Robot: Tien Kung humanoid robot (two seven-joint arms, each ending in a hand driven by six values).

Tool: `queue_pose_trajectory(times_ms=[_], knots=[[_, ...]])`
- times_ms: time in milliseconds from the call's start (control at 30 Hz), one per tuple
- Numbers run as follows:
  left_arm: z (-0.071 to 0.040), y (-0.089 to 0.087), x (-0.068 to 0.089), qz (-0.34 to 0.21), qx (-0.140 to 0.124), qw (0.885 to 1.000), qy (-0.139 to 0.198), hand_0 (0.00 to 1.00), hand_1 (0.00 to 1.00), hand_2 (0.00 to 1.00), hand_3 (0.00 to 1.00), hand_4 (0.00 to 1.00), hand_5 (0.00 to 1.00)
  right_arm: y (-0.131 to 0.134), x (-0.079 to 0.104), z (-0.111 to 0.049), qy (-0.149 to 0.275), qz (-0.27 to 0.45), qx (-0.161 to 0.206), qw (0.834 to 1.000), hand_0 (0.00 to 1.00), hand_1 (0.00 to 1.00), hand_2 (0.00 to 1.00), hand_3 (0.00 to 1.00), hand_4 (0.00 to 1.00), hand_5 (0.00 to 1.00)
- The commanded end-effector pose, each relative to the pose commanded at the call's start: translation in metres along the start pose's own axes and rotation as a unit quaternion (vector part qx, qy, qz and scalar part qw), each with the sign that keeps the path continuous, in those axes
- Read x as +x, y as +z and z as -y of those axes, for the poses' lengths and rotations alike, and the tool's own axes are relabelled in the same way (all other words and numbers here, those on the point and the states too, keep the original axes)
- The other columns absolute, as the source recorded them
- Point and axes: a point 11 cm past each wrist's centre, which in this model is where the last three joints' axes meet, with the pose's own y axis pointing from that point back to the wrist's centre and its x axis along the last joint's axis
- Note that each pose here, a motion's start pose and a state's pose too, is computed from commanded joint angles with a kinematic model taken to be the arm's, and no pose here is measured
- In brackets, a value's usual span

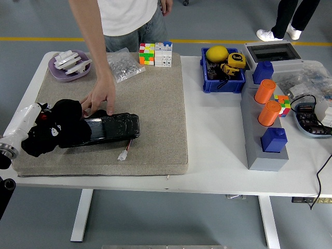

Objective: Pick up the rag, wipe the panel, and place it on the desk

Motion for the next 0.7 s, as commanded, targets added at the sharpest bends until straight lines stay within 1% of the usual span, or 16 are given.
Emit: queue_pose_trajectory(times_ms=[200,333,400,467,700], knots=[[0.007,0.015,-0.005,-0.002,-0.019,1.000,-0.005,0.250,0.190,0.511,0.460,0.387,0.002,-0.002,-0.001,0.000,0.000,0.000,0.001,1.000,0.772,0.667,0.671,0.617,0.998,0.471],[0.011,0.030,-0.011,0.001,-0.039,0.999,-0.015,0.250,0.192,0.512,0.461,0.394,0.002,-0.001,-0.001,0.000,-0.001,-0.001,0.001,1.000,0.772,0.666,0.671,0.617,0.998,0.470],[0.014,0.041,-0.016,0.002,-0.053,0.998,-0.022,0.250,0.192,0.512,0.461,0.394,0.002,-0.001,-0.001,0.000,-0.001,-0.002,0.000,1.000,0.772,0.666,0.671,0.617,0.998,0.470],[0.016,0.047,-0.019,0.003,-0.061,0.998,-0.027,0.250,0.192,0.512,0.461,0.394,0.002,-0.001,-0.001,0.000,-0.001,-0.003,0.000,1.000,0.772,0.666,0.671,0.617,0.998,0.470],[0.022,0.070,-0.041,0.010,-0.093,0.994,-0.060,0.250,0.192,0.511,0.460,0.406,0.002,-0.004,-0.002,0.000,-0.001,-0.005,0.003,1.000,0.772,0.666,0.671,0.616,0.998,0.470]])
